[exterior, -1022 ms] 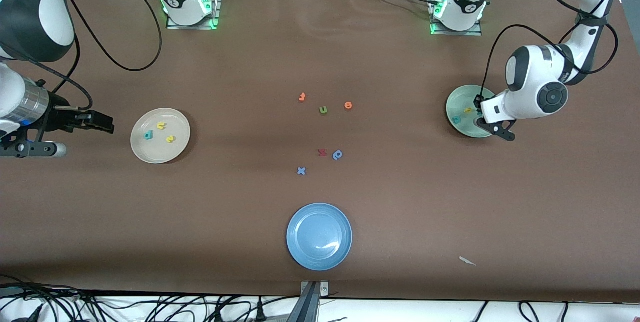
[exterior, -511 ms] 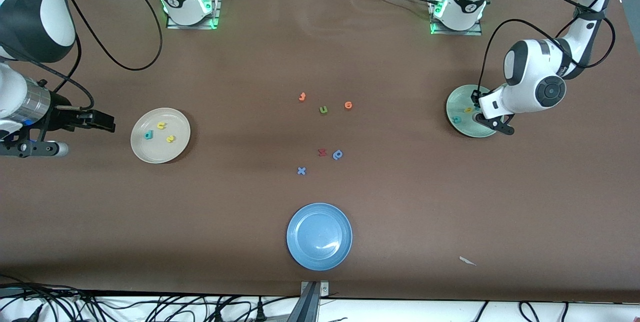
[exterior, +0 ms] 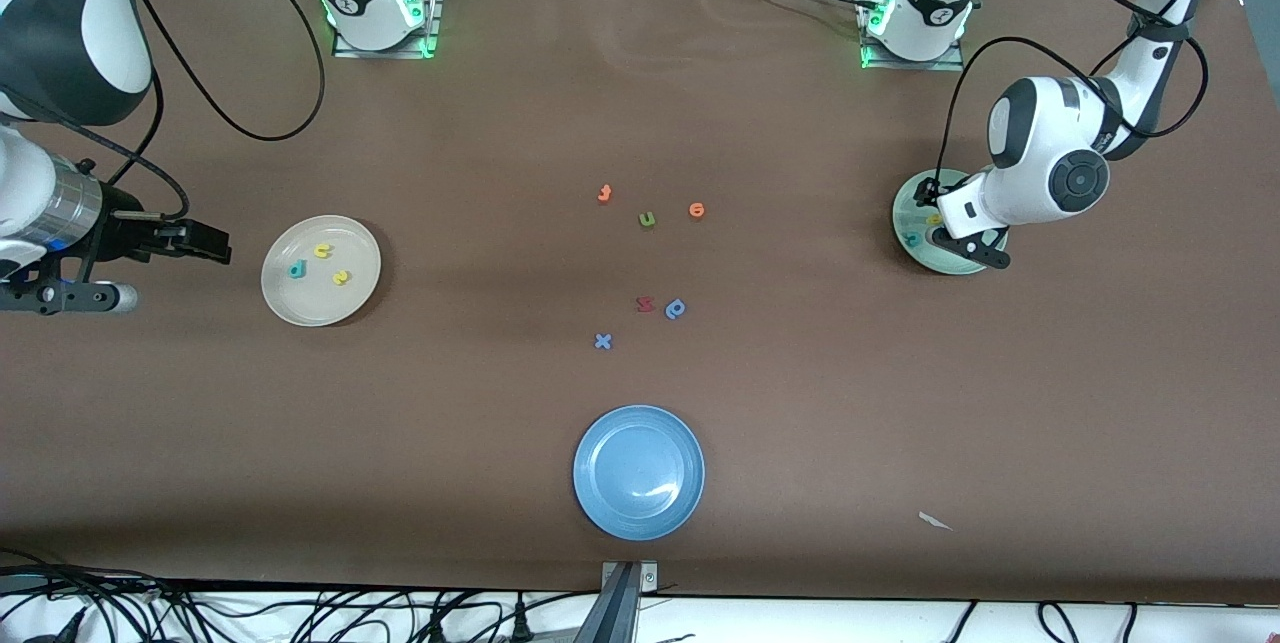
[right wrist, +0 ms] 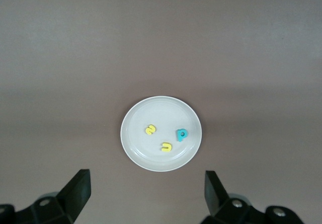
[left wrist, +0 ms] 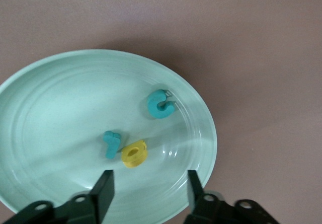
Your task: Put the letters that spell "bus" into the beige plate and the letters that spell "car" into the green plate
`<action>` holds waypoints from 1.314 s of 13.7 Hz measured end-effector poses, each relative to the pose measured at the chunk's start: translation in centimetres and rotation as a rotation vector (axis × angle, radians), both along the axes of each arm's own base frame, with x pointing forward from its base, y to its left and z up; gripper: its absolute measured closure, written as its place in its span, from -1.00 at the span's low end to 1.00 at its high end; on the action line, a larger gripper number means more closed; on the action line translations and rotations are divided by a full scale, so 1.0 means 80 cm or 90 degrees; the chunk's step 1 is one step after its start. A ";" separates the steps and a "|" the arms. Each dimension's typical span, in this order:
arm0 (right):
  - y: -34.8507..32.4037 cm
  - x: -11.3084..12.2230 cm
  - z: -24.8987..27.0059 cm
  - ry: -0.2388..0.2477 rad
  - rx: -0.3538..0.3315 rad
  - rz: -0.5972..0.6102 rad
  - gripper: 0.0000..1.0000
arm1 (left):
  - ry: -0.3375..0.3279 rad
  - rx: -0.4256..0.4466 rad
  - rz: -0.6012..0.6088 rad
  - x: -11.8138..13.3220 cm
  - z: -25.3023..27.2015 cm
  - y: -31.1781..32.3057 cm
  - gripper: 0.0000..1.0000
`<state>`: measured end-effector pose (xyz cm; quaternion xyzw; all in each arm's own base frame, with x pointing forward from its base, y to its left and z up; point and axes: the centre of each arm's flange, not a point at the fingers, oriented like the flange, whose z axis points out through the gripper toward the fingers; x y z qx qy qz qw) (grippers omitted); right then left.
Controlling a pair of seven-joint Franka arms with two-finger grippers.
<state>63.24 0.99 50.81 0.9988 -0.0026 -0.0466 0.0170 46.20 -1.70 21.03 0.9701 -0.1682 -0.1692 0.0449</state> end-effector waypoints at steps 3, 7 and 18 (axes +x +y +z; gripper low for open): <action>0.000 0.000 0.000 -0.001 0.000 0.000 -1.00 | -0.032 -0.002 -0.001 0.013 0.024 -0.002 -1.00; 0.000 0.000 0.001 -0.003 -0.001 0.001 -1.00 | -0.145 -0.007 -0.011 0.071 0.149 -0.006 -1.00; 0.000 0.000 0.002 -0.003 -0.001 0.000 -1.00 | -0.192 0.066 0.046 0.075 0.494 -0.030 -1.00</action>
